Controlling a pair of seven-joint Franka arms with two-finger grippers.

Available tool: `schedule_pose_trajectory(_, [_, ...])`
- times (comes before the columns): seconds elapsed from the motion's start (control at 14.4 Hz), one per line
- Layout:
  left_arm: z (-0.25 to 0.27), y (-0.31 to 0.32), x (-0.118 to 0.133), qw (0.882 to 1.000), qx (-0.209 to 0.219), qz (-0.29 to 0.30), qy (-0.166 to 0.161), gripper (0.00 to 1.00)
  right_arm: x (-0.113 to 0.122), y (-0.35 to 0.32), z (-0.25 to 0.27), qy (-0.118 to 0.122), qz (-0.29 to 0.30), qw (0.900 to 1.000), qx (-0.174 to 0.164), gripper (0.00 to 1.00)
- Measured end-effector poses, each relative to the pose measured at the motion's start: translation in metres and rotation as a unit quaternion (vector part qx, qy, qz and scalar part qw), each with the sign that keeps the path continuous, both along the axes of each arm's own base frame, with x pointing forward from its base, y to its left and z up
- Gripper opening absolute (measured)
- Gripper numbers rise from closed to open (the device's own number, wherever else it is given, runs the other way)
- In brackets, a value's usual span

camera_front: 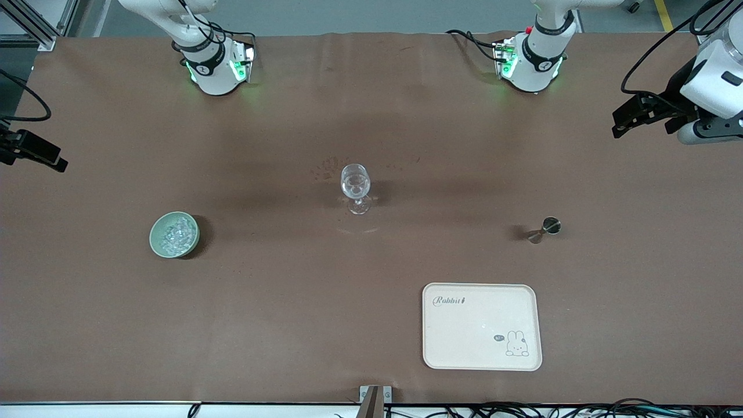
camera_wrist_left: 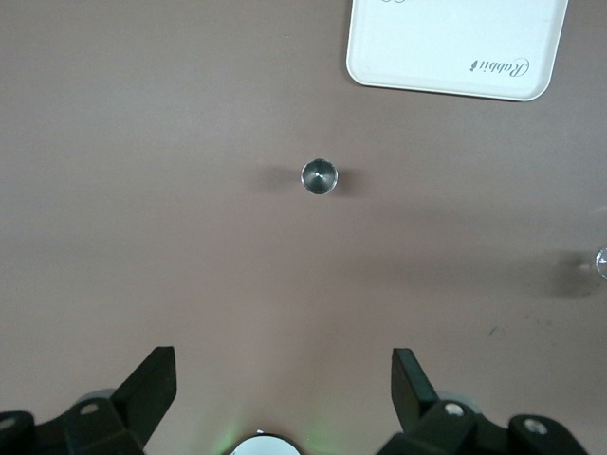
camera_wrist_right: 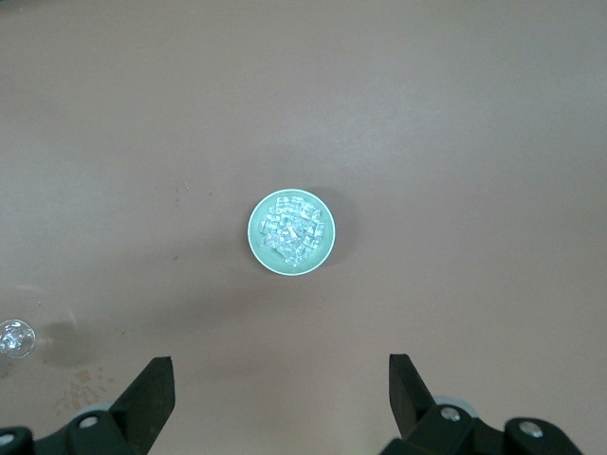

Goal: Pour wine and add ice with both arms

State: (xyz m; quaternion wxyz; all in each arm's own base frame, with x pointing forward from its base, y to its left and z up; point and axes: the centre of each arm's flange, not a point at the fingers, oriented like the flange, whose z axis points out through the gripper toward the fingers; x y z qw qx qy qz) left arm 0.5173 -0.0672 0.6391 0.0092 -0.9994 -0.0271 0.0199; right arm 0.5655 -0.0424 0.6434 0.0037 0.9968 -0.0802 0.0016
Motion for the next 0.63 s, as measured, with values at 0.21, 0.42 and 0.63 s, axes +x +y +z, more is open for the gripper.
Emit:
schedule_pose_trajectory(0.21, [0.001,-0.001,0.000,1.000,0.000,-0.001,-0.002,1.00,0.000,0.000,0.000,0.000,0.000,1.000,0.000,1.00])
schedule_pose_trajectory(0.42, [0.013,0.001,0.009,1.000,-0.003,0.001,-0.017,1.00,-0.001,0.000,-0.001,0.004,0.000,1.000,0.000,1.00])
schedule_pose_trajectory(0.63, [0.004,0.016,0.024,1.000,0.001,0.014,-0.012,1.00,-0.004,0.001,-0.006,0.021,0.002,1.000,0.002,1.00])
